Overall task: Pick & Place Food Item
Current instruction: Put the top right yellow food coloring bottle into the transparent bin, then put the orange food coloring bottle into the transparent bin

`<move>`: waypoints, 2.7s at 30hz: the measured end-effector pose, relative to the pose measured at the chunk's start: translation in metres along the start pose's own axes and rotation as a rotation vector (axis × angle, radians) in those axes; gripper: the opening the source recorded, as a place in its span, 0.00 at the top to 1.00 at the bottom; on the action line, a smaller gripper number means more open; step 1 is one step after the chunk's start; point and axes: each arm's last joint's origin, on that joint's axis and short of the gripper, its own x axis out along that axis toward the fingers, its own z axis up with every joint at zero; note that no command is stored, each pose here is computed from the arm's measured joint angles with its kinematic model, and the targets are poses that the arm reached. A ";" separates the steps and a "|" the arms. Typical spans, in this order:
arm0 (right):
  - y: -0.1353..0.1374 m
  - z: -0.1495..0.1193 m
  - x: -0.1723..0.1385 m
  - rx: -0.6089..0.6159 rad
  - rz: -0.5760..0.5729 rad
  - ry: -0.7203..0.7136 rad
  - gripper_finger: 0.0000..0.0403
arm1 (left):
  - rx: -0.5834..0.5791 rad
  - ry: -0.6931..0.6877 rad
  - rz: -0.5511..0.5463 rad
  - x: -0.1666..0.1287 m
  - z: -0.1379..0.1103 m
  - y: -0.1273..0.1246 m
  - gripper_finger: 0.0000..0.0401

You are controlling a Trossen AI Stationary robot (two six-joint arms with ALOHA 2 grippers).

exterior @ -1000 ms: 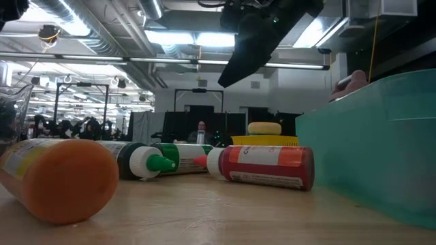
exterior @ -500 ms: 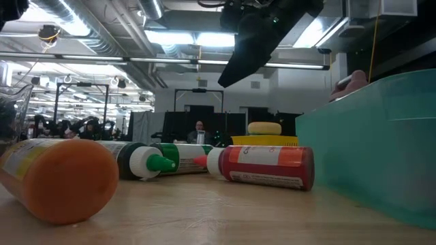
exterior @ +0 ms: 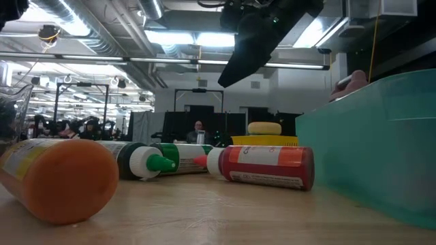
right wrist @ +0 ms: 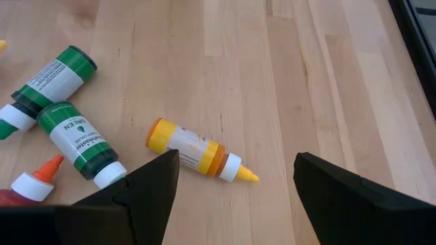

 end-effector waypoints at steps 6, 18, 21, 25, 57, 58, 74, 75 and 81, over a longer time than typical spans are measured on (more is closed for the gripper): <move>0.000 0.000 0.000 -0.001 0.001 0.000 0.29 | -0.007 -0.003 -0.011 0.000 0.000 -0.001 0.71; 0.001 0.000 0.000 -0.001 0.022 -0.001 0.29 | -0.011 0.001 -0.027 0.000 0.000 -0.002 0.66; 0.001 0.000 0.000 -0.001 0.032 -0.002 0.29 | -0.009 0.002 -0.022 0.000 0.000 -0.002 0.66; 0.001 0.000 0.000 0.000 0.034 -0.002 0.29 | -0.008 0.002 -0.022 0.000 0.000 -0.002 0.67; 0.001 0.000 0.000 0.003 0.034 -0.002 0.29 | -0.004 -0.044 -0.063 0.000 0.003 -0.007 0.53; 0.001 0.000 0.000 0.003 0.034 -0.002 0.29 | -0.002 -0.048 -0.061 0.000 0.003 -0.006 0.52; 0.001 0.000 0.000 0.019 0.035 -0.002 0.29 | 0.093 -0.210 -0.005 -0.003 0.007 -0.004 0.52; 0.001 0.000 0.000 0.019 0.035 -0.002 0.29 | 0.100 -0.234 -0.005 -0.005 0.008 -0.004 0.52; 0.001 0.000 0.000 0.018 0.035 -0.002 0.29 | 0.151 -0.489 -0.014 -0.037 0.018 -0.012 0.54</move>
